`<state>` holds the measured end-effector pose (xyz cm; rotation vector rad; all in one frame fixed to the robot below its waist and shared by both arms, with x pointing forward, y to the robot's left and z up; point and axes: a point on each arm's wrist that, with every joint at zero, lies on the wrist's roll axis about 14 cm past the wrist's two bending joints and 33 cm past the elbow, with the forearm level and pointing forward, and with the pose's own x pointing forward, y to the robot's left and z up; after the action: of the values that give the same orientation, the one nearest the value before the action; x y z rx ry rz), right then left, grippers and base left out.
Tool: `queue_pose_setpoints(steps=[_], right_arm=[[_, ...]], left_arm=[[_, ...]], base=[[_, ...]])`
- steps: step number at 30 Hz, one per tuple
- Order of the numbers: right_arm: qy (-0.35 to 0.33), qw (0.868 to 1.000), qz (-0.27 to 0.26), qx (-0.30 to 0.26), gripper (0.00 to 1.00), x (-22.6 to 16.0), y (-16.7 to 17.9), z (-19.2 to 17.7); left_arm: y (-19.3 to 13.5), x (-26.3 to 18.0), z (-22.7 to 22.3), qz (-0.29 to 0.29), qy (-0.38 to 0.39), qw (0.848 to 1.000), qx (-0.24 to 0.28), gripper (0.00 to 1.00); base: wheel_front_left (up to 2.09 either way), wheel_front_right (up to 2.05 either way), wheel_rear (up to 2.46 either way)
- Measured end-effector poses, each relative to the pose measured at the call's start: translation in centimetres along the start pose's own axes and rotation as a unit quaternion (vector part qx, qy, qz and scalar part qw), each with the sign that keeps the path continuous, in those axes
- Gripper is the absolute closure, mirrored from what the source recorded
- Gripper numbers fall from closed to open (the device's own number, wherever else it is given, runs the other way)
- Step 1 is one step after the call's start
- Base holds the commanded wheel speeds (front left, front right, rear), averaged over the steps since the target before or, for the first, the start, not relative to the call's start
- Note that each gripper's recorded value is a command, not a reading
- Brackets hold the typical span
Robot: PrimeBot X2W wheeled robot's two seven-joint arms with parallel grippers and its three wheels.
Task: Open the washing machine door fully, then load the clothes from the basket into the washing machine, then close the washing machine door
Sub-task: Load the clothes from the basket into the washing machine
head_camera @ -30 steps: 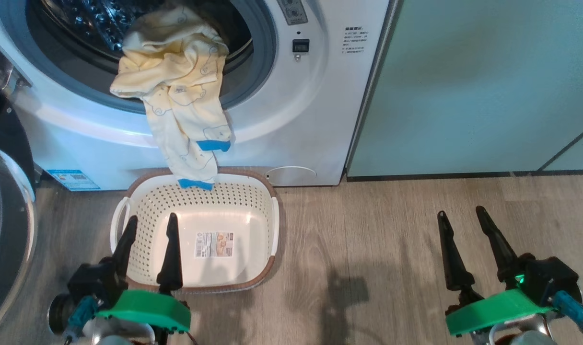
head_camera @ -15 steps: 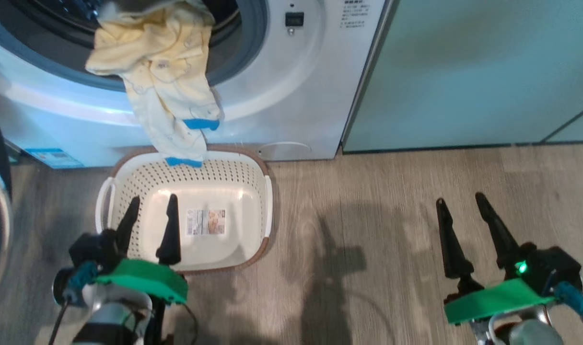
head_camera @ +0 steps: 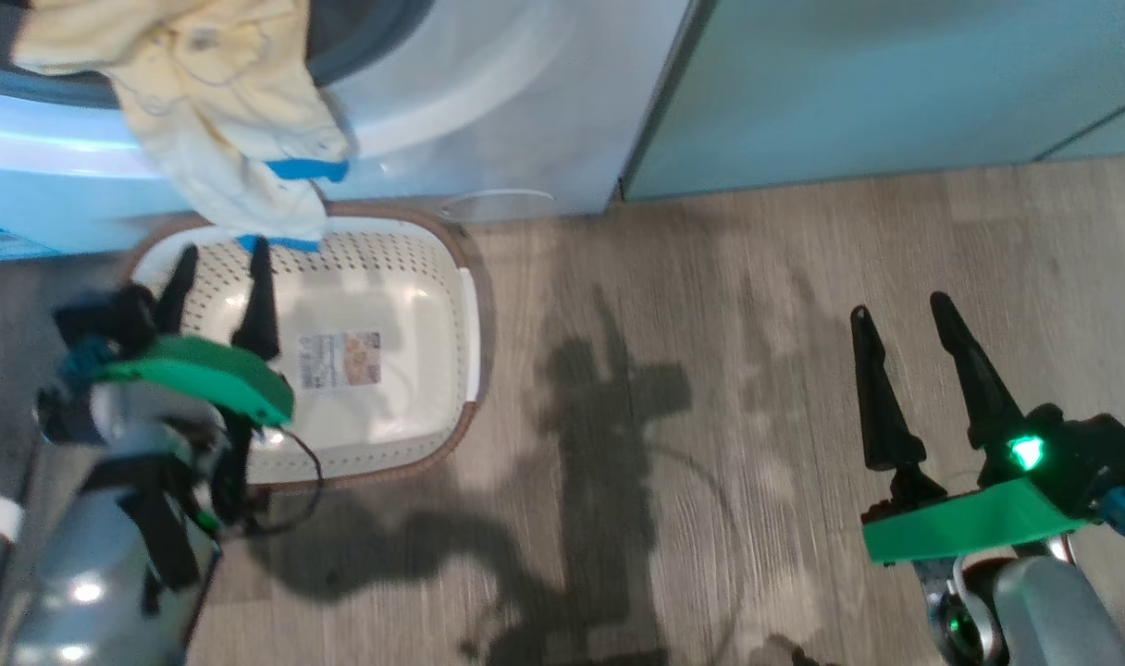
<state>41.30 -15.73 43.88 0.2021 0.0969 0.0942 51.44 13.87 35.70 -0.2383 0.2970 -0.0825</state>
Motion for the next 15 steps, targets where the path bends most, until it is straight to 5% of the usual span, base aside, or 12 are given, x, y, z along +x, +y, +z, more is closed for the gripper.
queue_pose_setpoints(steps=[15], right_arm=[[0.028, 0.999, -0.043, 0.008, 0.00, 0.9, -3.1, -2.2]], left_arm=[[2.5, 8.7, -2.9, 0.005, 0.041, 0.999, 0.005, 0.00]], base=[[0.00, 0.00, 0.00]])
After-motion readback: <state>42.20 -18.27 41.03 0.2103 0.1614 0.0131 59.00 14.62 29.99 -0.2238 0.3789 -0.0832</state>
